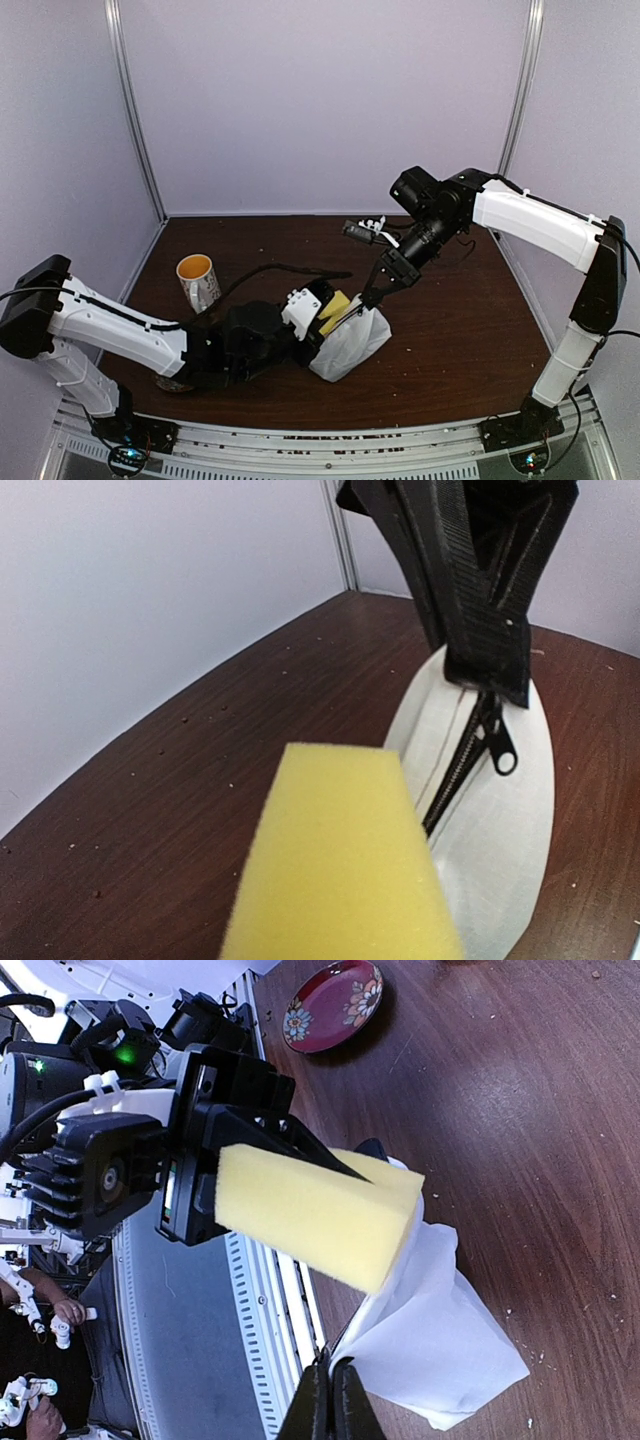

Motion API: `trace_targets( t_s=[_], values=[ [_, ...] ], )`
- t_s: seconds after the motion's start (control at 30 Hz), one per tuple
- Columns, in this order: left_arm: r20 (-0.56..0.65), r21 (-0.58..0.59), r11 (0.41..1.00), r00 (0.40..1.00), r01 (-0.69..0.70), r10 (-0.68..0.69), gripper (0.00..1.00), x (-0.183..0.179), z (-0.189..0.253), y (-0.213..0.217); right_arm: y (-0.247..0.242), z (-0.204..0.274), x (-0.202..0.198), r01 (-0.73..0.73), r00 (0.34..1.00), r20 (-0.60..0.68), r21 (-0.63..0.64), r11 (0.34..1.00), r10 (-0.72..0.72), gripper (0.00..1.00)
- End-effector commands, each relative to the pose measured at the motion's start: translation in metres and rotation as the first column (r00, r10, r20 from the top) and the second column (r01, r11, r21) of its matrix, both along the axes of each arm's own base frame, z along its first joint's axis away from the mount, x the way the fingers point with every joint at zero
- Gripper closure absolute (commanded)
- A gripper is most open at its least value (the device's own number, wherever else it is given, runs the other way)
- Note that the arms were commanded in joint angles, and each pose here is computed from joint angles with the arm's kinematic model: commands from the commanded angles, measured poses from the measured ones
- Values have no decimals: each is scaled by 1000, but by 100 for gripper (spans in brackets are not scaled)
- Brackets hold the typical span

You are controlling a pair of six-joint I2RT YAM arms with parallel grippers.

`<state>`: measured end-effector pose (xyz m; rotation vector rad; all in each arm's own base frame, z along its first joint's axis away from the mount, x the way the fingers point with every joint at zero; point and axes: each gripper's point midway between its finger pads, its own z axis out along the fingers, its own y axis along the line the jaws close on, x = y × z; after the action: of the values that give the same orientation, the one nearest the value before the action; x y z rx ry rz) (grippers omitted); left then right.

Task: Sort the hair-cutting tools
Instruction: Adjust the kit bag at the center of the board.

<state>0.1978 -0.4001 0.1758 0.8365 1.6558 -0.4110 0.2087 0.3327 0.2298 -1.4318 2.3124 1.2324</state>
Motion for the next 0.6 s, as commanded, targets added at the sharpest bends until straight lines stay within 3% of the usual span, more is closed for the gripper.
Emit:
trace_targets(
  t_s=[0.0, 0.23, 0.57],
  values=[
    [103, 6, 998, 993, -58, 57, 100, 11, 6, 2, 4, 17, -8, -36, 999, 6, 59, 998, 35, 100],
    [49, -25, 997, 996, 70, -68, 100, -4, -4, -19, 5, 17, -4, -30, 999, 17, 50, 998, 29, 100],
    [32, -57, 994, 995, 96, -94, 100, -36, -1, -22, 2, 12, 2, -6, 1000, 30, 31, 1000, 6, 100]
  ],
)
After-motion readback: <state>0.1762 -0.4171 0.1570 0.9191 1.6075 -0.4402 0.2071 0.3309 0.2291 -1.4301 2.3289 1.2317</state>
